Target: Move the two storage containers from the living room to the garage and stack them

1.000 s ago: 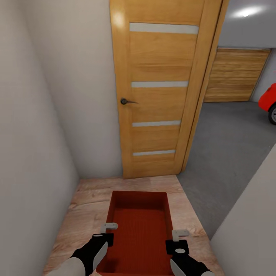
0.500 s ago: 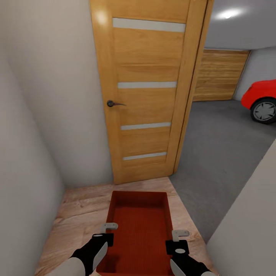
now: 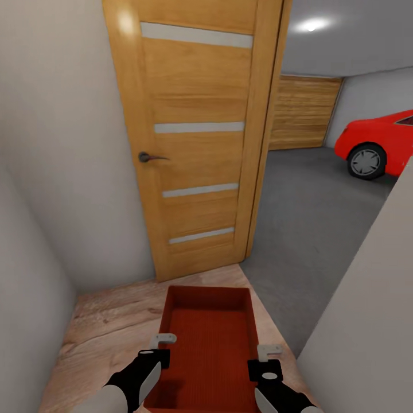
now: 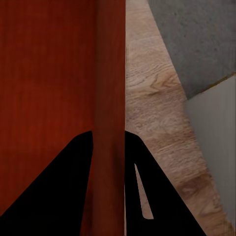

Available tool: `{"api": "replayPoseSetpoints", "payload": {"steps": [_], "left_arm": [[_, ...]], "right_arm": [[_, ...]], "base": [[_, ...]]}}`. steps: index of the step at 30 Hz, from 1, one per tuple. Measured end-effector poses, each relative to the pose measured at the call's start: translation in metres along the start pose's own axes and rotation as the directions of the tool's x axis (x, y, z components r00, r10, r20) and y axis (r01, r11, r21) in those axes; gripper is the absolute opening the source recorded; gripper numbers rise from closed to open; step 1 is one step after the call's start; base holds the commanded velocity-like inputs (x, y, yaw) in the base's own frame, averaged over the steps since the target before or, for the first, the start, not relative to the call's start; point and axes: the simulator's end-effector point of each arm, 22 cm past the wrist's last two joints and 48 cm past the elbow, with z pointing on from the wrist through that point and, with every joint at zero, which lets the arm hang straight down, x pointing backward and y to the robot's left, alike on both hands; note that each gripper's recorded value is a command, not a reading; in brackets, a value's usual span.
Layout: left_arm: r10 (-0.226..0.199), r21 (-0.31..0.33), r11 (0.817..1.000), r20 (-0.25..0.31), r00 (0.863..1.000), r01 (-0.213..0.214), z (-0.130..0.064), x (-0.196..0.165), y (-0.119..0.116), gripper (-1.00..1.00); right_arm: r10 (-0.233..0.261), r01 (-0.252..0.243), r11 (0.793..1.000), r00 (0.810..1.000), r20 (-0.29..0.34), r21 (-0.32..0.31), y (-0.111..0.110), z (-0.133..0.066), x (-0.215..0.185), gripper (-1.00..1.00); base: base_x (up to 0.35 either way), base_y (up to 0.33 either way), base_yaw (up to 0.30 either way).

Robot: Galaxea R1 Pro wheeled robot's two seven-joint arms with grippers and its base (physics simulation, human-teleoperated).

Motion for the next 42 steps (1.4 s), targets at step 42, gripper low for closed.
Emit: {"api": "replayPoseSetpoints", "payload": {"steps": [42], "left_arm": [[-0.002, 0.001, 1.0, 0.002, 1.0, 0.002, 0.0004, -0.0003, -0.0002, -1.0]], "right_arm": [[-0.002, 0.002, 1.0, 1.0, 0.002, 0.001, -0.0002, 0.0003, -0.0009, -1.0]], "base": [[0.235, 0.155, -0.186]]}}
